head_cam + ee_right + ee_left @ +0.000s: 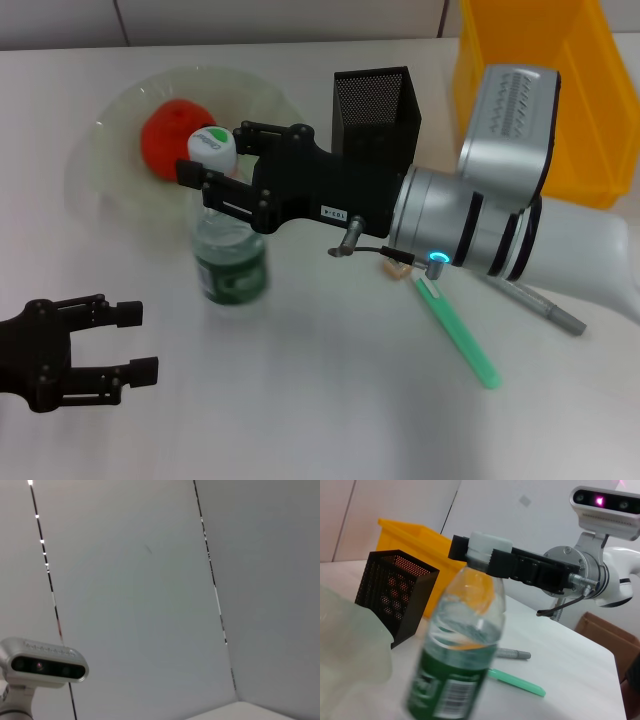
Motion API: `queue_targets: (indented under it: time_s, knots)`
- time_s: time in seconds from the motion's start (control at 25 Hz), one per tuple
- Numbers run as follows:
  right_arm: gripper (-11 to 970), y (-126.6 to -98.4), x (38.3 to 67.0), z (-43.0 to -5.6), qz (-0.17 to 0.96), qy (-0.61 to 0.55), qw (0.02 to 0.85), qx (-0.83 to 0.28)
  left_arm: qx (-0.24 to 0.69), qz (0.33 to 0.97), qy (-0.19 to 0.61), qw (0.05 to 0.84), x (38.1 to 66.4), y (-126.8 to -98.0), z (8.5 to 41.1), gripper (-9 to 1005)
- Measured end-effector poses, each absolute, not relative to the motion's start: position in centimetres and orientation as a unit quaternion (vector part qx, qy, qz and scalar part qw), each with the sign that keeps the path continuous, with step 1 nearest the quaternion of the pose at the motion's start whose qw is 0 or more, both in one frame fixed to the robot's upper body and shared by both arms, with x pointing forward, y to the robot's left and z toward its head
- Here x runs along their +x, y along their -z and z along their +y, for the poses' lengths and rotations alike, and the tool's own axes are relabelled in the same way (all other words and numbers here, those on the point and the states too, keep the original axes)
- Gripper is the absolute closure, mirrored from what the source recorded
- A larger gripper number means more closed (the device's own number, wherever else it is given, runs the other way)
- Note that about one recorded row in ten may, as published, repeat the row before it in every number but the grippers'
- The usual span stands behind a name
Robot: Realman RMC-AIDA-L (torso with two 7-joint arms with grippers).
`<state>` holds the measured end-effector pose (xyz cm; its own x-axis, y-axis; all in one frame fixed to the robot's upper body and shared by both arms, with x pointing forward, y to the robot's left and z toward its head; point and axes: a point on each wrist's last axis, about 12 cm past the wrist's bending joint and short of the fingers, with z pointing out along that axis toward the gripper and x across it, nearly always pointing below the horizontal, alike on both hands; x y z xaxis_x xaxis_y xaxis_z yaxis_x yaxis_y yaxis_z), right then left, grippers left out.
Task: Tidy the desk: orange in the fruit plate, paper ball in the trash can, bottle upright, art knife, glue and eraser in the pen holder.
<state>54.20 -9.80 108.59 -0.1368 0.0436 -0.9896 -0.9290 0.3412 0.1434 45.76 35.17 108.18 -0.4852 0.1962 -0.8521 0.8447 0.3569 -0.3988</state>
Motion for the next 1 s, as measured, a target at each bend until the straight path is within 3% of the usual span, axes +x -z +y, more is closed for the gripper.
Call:
queue_targets:
  time_s: [0.76, 1.0]
  knots:
    - [517, -108.3, 52.3, -6.7, 0.532, -0.392, 0.597, -0.455, 0.358, 0.73, 0.445, 0.375, 46.2, -108.3, 34.8, 164]
    - [512, -108.4, 52.1, -6.2, 0.523, -0.384, 0.602, -0.465, 0.365, 0.747, 0.417, 0.369, 46.4, -109.2, 37.2, 164]
